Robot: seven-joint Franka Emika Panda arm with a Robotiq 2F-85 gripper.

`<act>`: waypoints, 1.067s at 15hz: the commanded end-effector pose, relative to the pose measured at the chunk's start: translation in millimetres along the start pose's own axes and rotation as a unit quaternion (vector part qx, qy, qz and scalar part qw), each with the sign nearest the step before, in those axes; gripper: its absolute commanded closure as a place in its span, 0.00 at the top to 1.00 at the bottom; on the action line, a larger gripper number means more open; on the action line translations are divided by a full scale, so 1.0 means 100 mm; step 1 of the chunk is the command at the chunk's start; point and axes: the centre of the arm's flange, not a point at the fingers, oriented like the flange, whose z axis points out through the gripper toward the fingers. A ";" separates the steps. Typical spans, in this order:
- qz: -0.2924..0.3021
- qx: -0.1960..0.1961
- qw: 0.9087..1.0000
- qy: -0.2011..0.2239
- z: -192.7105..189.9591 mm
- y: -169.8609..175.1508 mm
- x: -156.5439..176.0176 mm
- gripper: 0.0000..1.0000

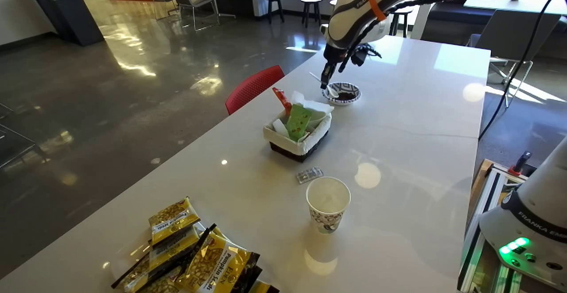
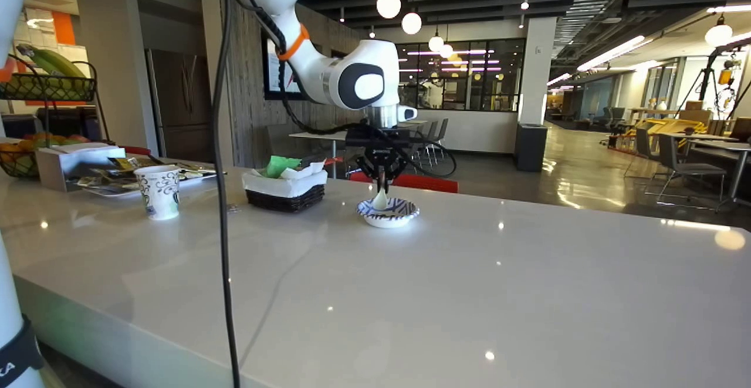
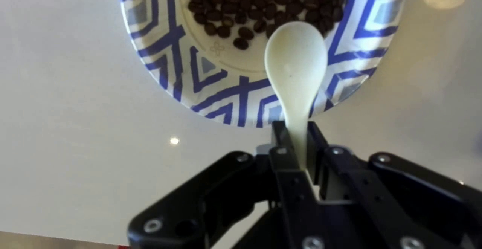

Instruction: Use the plastic spoon to put some of the contents of the plate into the paper cup

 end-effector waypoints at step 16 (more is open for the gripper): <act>0.153 -0.103 0.966 0.180 0.12 -0.12 -0.45 0.04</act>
